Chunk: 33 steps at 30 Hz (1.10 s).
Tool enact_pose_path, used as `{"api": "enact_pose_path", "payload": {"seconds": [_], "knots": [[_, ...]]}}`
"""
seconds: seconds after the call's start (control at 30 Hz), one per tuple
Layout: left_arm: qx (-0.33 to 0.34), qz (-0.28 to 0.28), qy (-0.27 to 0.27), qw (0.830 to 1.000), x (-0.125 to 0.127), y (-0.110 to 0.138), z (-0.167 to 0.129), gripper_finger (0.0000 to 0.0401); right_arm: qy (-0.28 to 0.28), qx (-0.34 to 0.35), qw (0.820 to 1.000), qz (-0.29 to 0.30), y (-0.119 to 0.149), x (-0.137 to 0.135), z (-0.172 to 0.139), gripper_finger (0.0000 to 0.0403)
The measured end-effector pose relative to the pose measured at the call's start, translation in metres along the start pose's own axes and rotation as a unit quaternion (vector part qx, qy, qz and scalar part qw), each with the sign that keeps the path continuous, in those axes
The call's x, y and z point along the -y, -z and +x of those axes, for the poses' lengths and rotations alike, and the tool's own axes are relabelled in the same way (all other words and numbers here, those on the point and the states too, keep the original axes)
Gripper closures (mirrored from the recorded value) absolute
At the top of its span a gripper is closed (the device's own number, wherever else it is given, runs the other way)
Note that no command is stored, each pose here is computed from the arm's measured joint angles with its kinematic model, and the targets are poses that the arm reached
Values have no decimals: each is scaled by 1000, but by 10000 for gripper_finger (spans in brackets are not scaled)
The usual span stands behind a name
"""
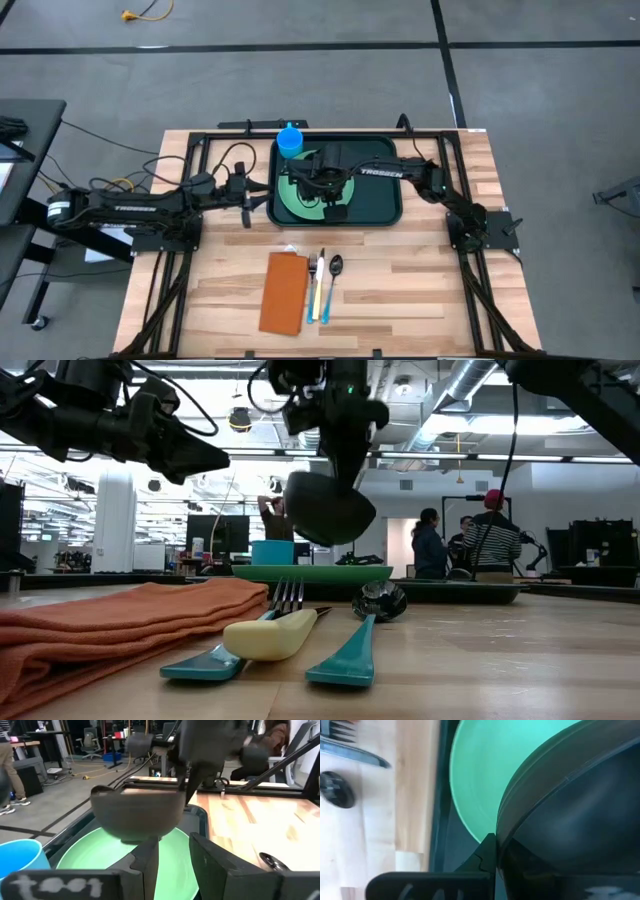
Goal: Set up tray
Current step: Stack the black bowl on top of the light green plate on the black serving tray
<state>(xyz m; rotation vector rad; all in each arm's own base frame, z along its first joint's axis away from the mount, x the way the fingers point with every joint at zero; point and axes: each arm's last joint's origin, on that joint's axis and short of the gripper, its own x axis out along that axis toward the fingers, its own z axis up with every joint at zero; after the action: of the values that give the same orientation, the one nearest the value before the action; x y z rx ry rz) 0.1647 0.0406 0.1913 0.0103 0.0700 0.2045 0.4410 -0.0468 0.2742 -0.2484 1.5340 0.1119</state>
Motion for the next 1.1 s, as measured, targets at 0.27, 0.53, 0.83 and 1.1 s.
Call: {"api": "enact_pose_path", "payload": {"seconds": [0.27, 0.53, 0.83, 1.1], "knots": [[-4, -1, 9, 1000, 3, 0, -1, 303, 30, -8, 1000, 1, -4, -5, 2, 403], [0, 0, 26, 1000, 9, 0, -1, 303, 37, 2, 999, 22, -12, 2, 17, 403], [2, 2, 37, 999, 12, -1, -1, 303, 21, -68, 997, 7, -18, 0, 57, 402], [2, 8, 37, 999, 12, -1, -1, 303, 20, -71, 997, -6, -21, 0, 65, 400]]}}
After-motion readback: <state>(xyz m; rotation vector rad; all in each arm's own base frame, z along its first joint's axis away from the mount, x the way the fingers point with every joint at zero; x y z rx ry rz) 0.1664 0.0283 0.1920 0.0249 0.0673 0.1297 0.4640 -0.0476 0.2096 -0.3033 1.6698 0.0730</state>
